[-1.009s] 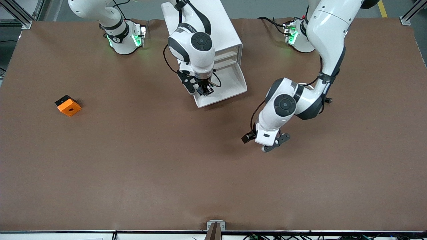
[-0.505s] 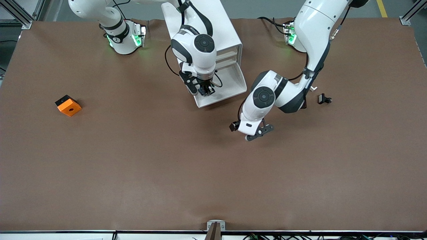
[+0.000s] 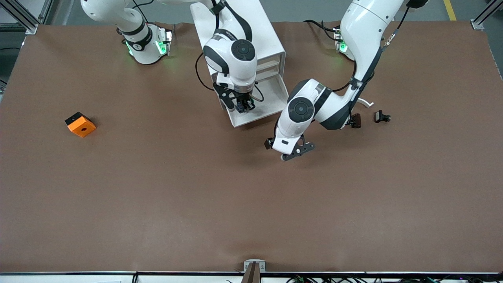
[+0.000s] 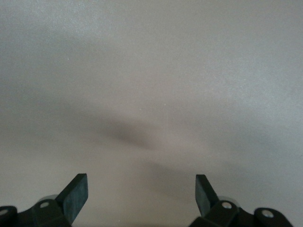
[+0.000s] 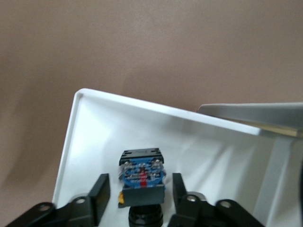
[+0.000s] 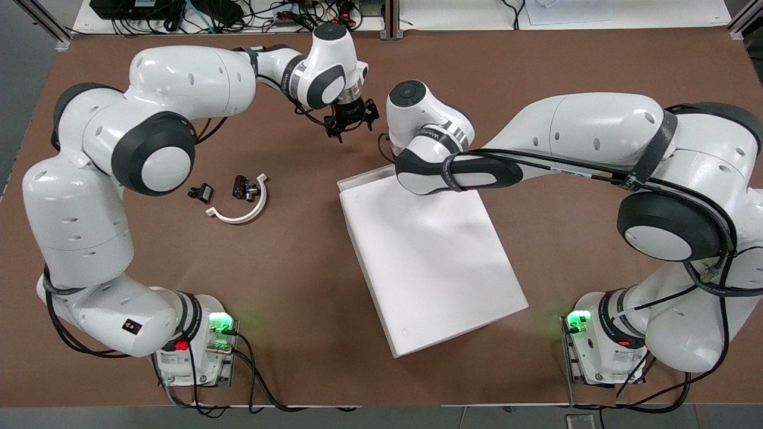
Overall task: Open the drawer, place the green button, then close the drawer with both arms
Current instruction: 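Lower the button into the drawer and open the right gripper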
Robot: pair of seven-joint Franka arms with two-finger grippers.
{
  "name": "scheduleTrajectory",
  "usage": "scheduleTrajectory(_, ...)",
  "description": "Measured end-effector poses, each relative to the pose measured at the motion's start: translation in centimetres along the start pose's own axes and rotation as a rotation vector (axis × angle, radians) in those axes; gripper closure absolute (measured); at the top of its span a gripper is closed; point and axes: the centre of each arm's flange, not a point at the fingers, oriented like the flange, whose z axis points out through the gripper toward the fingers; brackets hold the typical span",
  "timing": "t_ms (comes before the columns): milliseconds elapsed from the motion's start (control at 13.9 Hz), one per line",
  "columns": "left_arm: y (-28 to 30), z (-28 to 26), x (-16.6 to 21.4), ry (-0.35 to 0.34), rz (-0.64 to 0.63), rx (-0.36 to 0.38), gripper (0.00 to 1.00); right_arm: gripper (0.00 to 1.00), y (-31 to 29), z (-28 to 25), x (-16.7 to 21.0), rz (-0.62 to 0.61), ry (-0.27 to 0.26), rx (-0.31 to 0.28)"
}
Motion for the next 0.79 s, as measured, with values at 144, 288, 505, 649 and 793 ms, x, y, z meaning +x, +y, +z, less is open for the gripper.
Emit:
scheduleTrajectory(144, 0.1, 0.0, -0.1, 0.0, 0.002, 0.0, 0.0, 0.19, -0.9, -1.3, -0.1, 0.003, -0.01, 0.03)
scheduleTrajectory(288, 0.3, 0.0, -0.5, 0.001, 0.008, 0.0, 0.0, 0.0, -2.1, -3.5, -0.1, 0.009, -0.015, 0.053)
scheduleTrajectory(505, 0.7, 0.1, -1.3, 0.0, 0.022, 0.001, 0.0, 0.0, -4.3, -8.4, 1.7, -0.011, -0.009, 0.048)
scheduleTrajectory(649, 0.9, 0.1, -1.7, -0.001, 0.03, 0.0, 0.0, 0.0, -5.4, -11.6, 4.0, -0.072, -0.003, 0.026)
scheduleTrajectory(793, 1.2, 0.1, -2.2, -0.004, 0.038, -0.001, 0.0, 0.0, -6.1, -14.8, 7.1, -0.173, -0.007, -0.003)
